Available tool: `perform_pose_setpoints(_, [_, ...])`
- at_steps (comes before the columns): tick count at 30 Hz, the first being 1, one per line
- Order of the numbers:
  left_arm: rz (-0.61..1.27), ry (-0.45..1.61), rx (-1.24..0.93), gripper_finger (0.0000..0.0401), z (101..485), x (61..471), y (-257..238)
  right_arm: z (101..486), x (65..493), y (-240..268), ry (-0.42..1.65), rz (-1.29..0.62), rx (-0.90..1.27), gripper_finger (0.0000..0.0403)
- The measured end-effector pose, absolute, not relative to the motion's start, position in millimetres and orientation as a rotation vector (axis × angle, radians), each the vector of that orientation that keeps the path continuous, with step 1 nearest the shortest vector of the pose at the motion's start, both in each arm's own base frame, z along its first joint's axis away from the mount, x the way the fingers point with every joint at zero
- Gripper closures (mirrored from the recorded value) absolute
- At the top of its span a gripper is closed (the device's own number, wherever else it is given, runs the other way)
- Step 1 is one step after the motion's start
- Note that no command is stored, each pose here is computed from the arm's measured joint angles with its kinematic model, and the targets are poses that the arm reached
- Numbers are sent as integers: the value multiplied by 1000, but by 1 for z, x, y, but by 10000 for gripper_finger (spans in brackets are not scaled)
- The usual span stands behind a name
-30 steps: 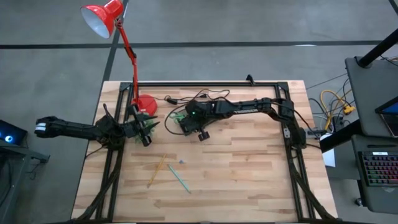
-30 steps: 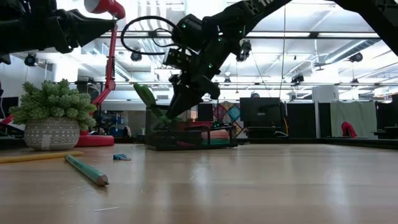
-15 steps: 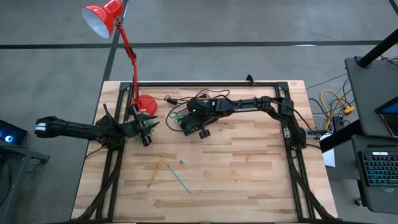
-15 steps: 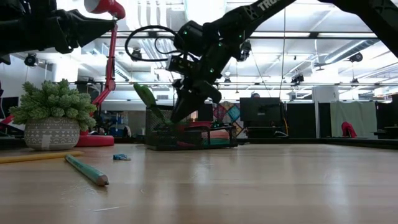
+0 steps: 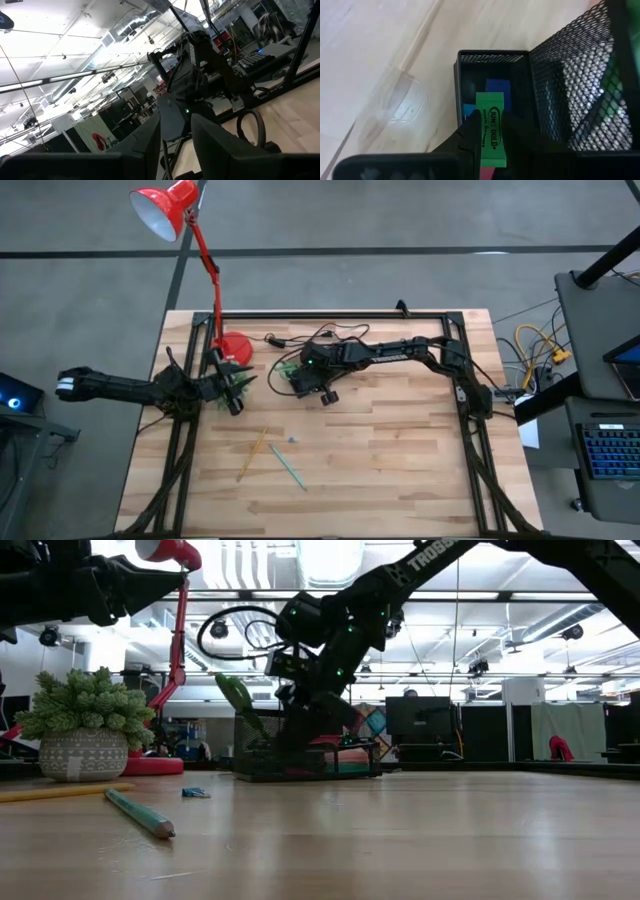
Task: Pick and place office supplies into organizer
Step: Put the green eraser into the black desk organizer
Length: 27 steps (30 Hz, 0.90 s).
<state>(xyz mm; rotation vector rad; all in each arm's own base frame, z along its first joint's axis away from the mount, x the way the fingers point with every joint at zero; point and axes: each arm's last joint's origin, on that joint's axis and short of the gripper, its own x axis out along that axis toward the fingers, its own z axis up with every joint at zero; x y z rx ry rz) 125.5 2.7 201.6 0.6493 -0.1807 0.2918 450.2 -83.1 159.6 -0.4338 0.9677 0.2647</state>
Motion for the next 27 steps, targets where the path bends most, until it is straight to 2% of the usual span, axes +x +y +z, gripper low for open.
perform_pose_setpoints(20, [292, -179, 649, 305, 201, 126, 3, 160, 450, -86, 963, 254, -427, 346])
perform_pose_setpoints(27, [292, -179, 649, 305, 201, 126, 3, 160, 450, -87, 985, 200, -436, 301])
